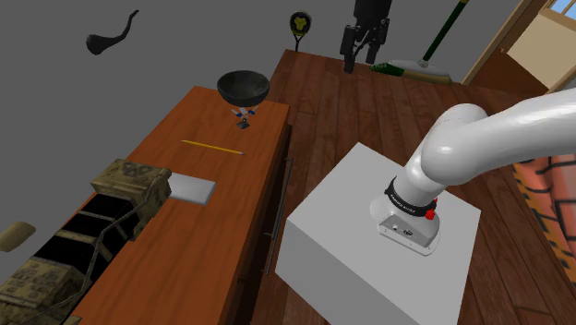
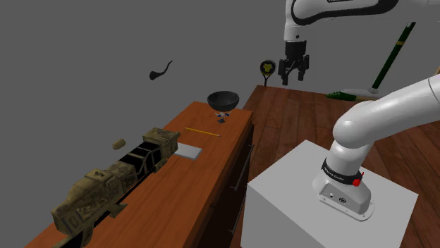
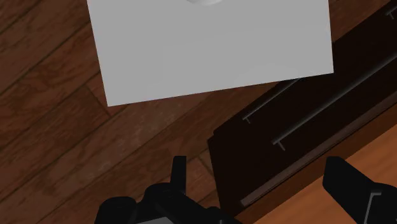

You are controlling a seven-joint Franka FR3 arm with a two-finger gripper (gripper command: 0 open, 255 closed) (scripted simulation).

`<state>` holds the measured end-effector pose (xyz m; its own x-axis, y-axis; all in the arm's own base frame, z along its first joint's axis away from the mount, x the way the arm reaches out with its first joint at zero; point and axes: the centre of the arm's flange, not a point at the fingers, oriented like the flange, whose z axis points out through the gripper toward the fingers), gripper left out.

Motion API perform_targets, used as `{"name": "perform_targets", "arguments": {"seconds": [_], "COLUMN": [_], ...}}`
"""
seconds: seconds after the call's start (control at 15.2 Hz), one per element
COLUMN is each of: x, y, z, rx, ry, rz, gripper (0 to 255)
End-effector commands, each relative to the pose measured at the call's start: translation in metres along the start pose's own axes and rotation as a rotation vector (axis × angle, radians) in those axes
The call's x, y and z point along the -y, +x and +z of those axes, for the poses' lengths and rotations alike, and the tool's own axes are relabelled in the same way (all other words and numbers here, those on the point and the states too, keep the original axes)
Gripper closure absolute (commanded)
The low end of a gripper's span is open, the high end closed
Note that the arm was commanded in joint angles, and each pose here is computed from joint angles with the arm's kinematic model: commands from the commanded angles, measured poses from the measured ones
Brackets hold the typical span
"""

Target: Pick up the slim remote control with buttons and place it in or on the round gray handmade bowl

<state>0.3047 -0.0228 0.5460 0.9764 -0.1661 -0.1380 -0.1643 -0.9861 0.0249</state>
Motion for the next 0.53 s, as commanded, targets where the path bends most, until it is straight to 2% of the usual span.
{"name": "perform_targets", "arguments": {"seconds": [0.0,0.46], "x": [0.000,0.078], "y": [0.000,0.040], "z": [0.000,0.026], "rx": [0.000,-0.023], "ry": [0.000,-0.005], "rz": [0.000,-0.110], "gripper": [0,0]}}
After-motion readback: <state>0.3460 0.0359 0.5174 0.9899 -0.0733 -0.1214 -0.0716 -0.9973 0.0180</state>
